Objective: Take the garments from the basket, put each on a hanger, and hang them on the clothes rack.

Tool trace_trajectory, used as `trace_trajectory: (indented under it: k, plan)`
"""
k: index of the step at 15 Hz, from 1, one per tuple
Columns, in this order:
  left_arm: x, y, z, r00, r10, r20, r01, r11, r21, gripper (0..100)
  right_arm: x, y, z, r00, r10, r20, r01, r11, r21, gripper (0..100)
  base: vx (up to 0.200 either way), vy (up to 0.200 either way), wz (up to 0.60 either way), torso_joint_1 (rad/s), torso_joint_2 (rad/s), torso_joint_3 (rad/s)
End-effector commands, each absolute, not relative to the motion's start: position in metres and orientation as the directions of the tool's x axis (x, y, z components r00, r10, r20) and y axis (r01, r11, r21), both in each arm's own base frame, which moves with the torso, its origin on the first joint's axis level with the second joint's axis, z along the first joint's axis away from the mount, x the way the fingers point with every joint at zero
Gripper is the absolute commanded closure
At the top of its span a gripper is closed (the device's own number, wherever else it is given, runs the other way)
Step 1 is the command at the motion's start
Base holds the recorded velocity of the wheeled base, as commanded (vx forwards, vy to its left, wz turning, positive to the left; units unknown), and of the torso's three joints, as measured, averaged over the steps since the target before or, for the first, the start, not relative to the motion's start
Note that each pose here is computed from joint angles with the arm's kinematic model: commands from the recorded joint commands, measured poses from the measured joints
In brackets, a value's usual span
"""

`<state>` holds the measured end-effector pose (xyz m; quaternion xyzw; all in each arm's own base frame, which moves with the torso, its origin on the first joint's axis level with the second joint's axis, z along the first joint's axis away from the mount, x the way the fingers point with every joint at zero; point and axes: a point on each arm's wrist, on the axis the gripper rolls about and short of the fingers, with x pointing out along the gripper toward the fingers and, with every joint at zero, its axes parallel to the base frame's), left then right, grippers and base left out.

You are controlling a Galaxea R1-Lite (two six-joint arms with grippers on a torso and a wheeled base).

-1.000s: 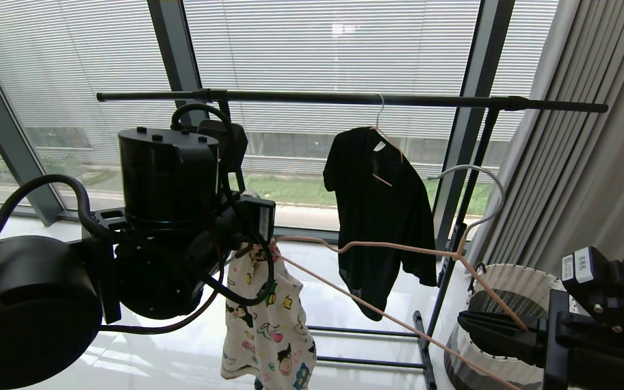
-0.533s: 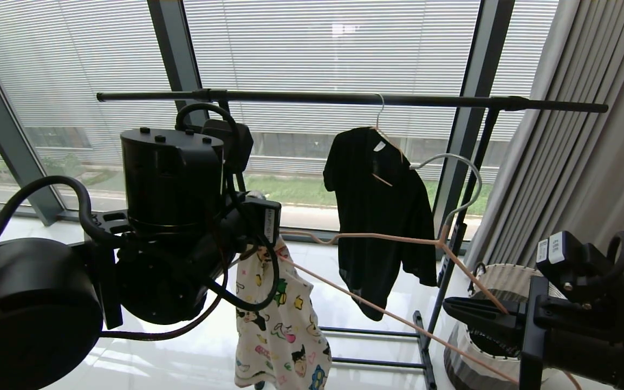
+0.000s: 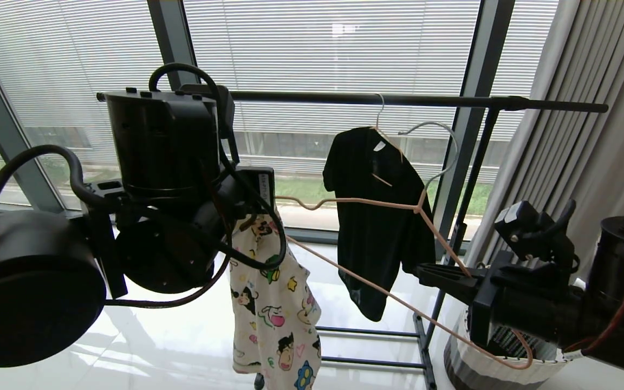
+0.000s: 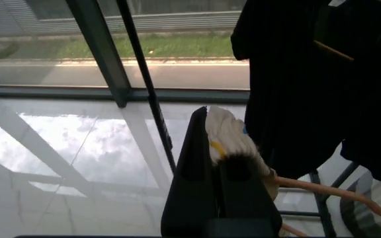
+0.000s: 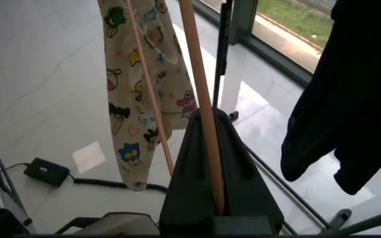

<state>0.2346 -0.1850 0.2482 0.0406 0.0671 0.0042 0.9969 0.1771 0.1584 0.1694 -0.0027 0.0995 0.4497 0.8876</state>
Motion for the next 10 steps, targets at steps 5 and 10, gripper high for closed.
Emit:
trace_trajectory:
  k: [5,10]
  plan:
    - [0.242,-0.193,0.262,0.995,0.012,-0.097,-0.008,0.999,0.036,100,0.219,0.204,0.180,0.579,0.805,-0.132,-0.799,0.592,0.103,100,0.000,0.000,0.00,0.000,0.00,0.000]
    - [0.243,-0.188,0.264,0.996,0.021,-0.092,-0.016,0.998,0.055,100,0.220,0.223,0.171,0.540,0.827,-0.154,-0.823,0.558,0.110,100,0.000,0.000,0.00,0.000,0.00,0.000]
